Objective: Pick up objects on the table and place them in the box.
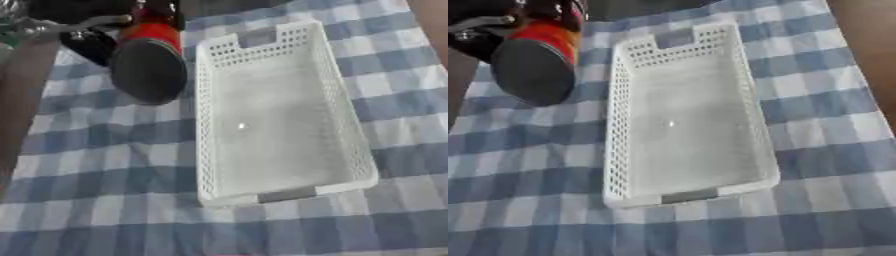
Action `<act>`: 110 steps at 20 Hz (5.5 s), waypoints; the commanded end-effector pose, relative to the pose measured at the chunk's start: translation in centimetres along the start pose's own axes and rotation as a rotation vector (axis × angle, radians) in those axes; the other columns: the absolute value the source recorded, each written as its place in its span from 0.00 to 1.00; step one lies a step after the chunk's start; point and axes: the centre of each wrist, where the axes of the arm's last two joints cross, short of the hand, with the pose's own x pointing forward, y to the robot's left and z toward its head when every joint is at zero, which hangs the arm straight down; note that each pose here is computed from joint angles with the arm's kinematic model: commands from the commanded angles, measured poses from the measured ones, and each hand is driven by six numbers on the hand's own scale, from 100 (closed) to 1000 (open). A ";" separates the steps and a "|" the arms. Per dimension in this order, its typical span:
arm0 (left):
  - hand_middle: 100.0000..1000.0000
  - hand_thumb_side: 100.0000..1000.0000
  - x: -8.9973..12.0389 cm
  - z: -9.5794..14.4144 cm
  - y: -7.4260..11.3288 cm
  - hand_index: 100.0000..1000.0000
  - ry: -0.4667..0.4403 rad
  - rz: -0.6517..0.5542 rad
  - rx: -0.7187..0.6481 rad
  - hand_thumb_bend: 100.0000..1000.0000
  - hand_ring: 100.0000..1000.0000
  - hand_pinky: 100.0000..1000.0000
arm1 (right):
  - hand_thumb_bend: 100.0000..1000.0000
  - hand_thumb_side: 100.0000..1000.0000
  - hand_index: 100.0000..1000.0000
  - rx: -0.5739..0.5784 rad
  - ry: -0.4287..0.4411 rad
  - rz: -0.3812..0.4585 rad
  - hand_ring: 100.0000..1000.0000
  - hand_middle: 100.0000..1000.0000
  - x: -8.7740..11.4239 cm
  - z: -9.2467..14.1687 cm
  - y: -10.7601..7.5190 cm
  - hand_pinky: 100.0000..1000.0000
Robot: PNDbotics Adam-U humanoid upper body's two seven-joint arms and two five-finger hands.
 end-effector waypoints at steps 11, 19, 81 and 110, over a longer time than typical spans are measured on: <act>0.20 0.00 0.2 -3.9 2.1 0.35 -0.146 0.024 0.063 0.74 0.11 0.00 | 0.00 1.00 0.80 -0.009 -0.009 0.054 0.47 0.61 0.1 -0.4 -1.2 0.28; 0.19 0.00 0.3 -6.1 1.8 0.35 -0.191 0.077 0.110 0.69 0.10 0.00 | 0.00 1.00 0.80 -0.004 -0.013 0.048 0.47 0.61 0.0 -0.7 -1.0 0.28; 1.00 0.74 3.4 3.7 -5.3 1.00 0.280 0.361 0.523 0.00 0.94 0.93 | 0.00 1.00 0.80 0.020 -0.019 0.104 0.47 0.61 -0.2 -0.8 -2.1 0.27; 0.95 0.86 14.0 7.2 -13.0 1.00 0.847 0.541 0.958 0.00 0.83 0.76 | 0.00 1.00 0.79 -0.077 -0.015 0.244 0.62 0.69 -0.2 -0.5 -4.6 0.37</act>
